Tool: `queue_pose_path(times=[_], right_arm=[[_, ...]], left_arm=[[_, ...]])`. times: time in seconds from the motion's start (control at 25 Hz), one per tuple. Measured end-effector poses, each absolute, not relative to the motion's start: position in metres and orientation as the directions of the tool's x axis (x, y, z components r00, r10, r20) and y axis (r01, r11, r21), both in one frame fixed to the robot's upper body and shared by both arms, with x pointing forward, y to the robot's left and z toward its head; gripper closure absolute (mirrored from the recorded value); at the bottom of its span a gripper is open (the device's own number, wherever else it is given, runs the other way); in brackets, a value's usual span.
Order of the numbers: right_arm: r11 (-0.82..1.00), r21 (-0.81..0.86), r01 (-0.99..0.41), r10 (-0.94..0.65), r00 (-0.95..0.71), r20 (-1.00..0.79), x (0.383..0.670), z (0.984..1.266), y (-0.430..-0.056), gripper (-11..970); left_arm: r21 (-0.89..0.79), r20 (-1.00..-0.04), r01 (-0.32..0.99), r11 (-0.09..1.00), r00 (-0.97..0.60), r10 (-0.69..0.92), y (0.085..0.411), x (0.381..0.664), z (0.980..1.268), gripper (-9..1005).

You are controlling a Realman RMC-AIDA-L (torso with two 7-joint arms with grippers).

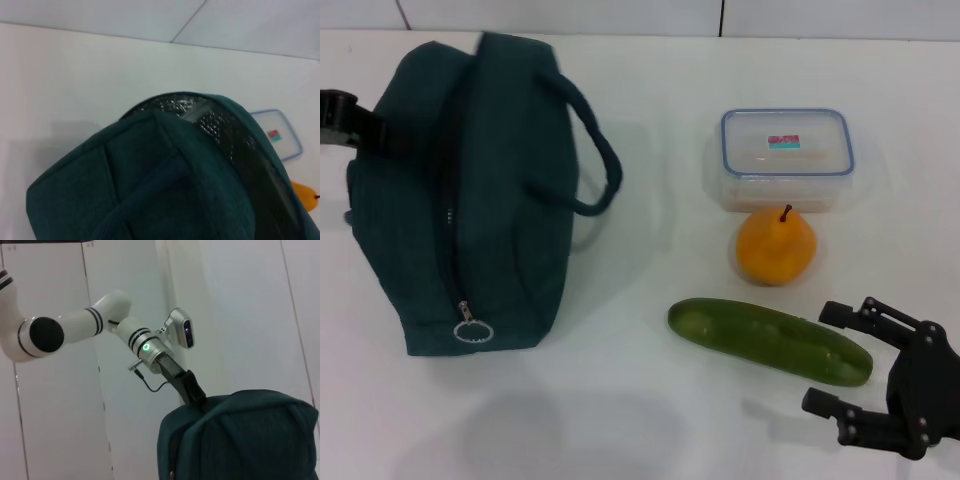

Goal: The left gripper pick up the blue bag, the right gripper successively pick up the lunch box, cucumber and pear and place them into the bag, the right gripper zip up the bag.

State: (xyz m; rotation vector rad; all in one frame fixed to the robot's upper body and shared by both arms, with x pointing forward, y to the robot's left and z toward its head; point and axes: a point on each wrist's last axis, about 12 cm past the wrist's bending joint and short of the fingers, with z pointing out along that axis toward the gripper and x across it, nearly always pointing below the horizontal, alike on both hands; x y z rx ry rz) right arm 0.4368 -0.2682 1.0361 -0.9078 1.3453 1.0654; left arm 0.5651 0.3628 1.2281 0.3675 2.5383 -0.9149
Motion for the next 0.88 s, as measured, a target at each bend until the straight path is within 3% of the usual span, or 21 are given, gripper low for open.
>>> queue_pose_path(times=[0.2,0.44,0.64,0.88], right_arm=[[0.321,0.090,-0.943,0.104,-0.059,-0.993,0.437,1.038,-0.269,99],[0.387,0.137,-0.912,0.225,-0.051,-0.973,0.435,1.045,-0.274,99],[0.457,0.399,-0.795,0.493,-0.147,-0.858,0.435,1.051,-0.286,100],[0.362,0.685,-0.633,0.728,-0.266,-0.631,0.439,1.050,-0.300,100]], left_arm=[[-0.580,-0.472,0.382,0.719,-0.877,0.084,0.358,0.566,1.232,957],[-0.675,-0.488,0.399,0.621,-0.872,0.029,0.350,0.565,1.236,958],[-0.700,-0.476,0.390,0.598,-0.879,0.017,0.345,0.565,1.235,959],[-0.731,-0.457,0.378,0.568,-0.889,0.004,0.339,0.567,1.232,957]])
